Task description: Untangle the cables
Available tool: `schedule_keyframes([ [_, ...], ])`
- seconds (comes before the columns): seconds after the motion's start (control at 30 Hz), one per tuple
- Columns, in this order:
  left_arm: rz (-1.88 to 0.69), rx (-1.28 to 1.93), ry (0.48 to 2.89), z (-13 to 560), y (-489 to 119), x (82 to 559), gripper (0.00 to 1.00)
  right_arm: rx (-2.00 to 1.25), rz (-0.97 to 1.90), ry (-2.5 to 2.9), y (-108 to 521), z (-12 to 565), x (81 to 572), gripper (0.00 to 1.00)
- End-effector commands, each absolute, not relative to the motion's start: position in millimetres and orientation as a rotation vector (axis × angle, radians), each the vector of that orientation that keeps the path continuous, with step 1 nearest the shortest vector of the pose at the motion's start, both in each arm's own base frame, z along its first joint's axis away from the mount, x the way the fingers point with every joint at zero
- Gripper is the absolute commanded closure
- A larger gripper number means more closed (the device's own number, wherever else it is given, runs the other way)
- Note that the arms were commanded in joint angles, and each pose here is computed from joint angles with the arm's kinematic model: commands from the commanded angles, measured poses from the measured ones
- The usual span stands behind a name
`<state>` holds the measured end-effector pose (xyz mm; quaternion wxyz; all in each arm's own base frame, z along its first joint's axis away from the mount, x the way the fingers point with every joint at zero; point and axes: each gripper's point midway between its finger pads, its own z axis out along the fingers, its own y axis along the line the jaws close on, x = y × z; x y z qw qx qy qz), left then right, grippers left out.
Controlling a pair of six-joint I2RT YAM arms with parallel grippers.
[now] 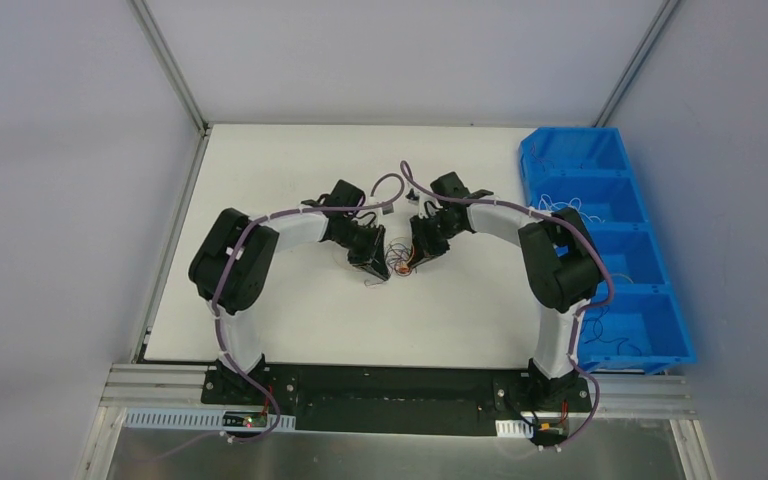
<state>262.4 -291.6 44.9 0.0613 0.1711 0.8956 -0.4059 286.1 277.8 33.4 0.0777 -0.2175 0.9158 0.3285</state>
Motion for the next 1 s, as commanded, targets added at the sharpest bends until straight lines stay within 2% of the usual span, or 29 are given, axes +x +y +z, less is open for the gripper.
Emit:
schedule_keyframes([
  [0.0, -1.153, 0.612, 2.665, 71.3, -273.4, 256.2, 1.0, -0.69, 0.822, 2.719, 259.9, 43.5, 295.6, 0.99],
  [0.1, -1.107, 0.566, 2.591, 104.5, -241.6, 255.9, 1.0, -0.69, 0.727, 2.747, 234.6, 45.1, 292.6, 1.0],
  [0.4, -0.807, 0.231, 2.158, 265.2, -106.7, 331.2, 1.0, -0.661, 0.571, 2.857, 174.6, 44.8, 271.2, 1.0],
  [0.47, -0.808, 0.164, 2.095, 294.9, -86.6, 344.2, 1.0, -0.668, 0.623, 2.863, 173.8, 48.4, 264.4, 1.0],
  [0.53, -0.906, 0.218, 2.065, 308.9, -96.3, 340.5, 1.0, -0.648, 0.738, 2.845, 182.4, 59.7, 261.3, 1.0],
  [0.57, -0.96, 0.241, 2.075, 305.7, -106.9, 335.3, 0.9, -0.646, 0.793, 2.837, 187.8, 66.3, 259.8, 1.0],
  [0.63, -1.029, 0.309, 2.124, 285.7, -133.2, 320.7, 0.54, -0.619, 0.907, 2.812, 202.1, 82.9, 261.5, 1.0],
  [0.7, -1.075, 0.471, 2.181, 255.0, -170.4, 296.2, 0.38, -0.574, 0.995, 2.799, 213.6, 94.9, 263.7, 1.0],
  [0.8, -1.149, 0.717, 2.268, 209.8, -223.4, 259.2, 0.29, -0.524, 1.086, 2.797, 225.0, 104.8, 261.9, 1.0],
  [0.97, -1.268, 0.877, 2.348, 153.9, -272.8, 242.4, 0.29, -0.503, 1.132, 2.818, 233.4, 103.3, 254.7, 1.0],
])
